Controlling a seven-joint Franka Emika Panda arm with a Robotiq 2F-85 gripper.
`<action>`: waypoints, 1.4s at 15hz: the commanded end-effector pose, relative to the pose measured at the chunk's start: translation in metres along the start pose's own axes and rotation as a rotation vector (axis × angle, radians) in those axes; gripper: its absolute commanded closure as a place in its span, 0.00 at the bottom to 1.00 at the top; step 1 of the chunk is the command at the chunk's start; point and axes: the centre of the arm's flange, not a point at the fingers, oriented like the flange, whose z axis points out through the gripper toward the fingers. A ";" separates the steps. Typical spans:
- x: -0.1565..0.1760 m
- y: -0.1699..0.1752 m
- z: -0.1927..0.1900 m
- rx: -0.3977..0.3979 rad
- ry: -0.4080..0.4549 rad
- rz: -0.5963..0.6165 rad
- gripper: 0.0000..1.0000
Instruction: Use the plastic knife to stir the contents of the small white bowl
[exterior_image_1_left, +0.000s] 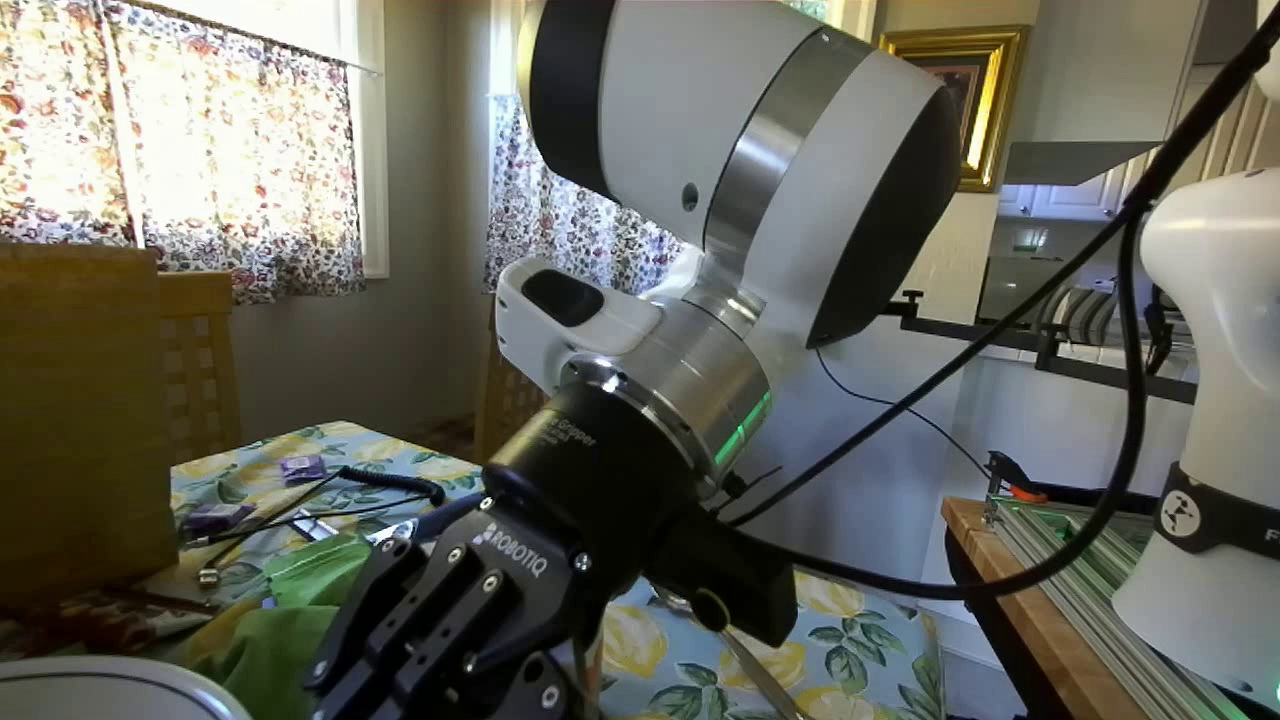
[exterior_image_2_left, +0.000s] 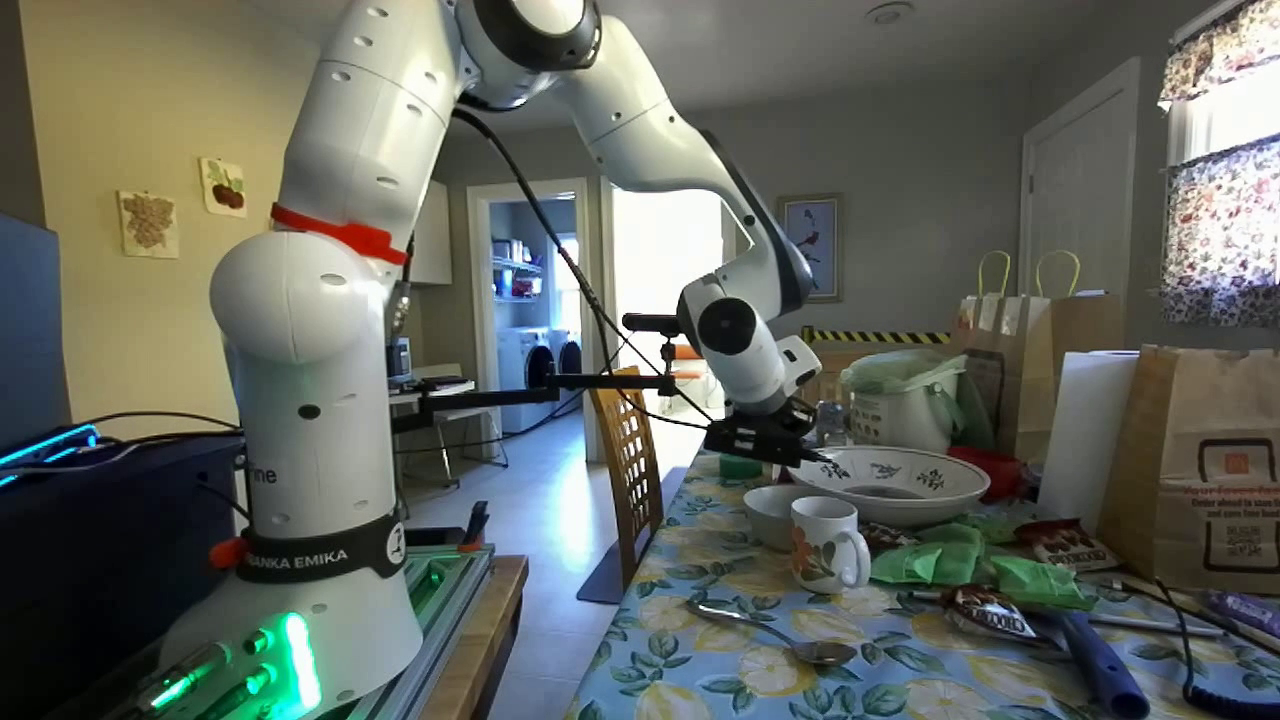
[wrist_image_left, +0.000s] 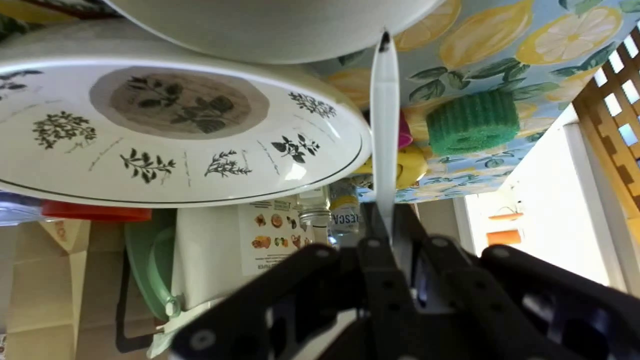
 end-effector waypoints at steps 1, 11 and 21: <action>-0.001 0.008 -0.008 -0.036 -0.079 0.001 0.97; 0.000 0.020 -0.012 -0.079 -0.128 -0.013 0.97; 0.000 0.005 0.023 0.107 -0.024 -0.085 0.97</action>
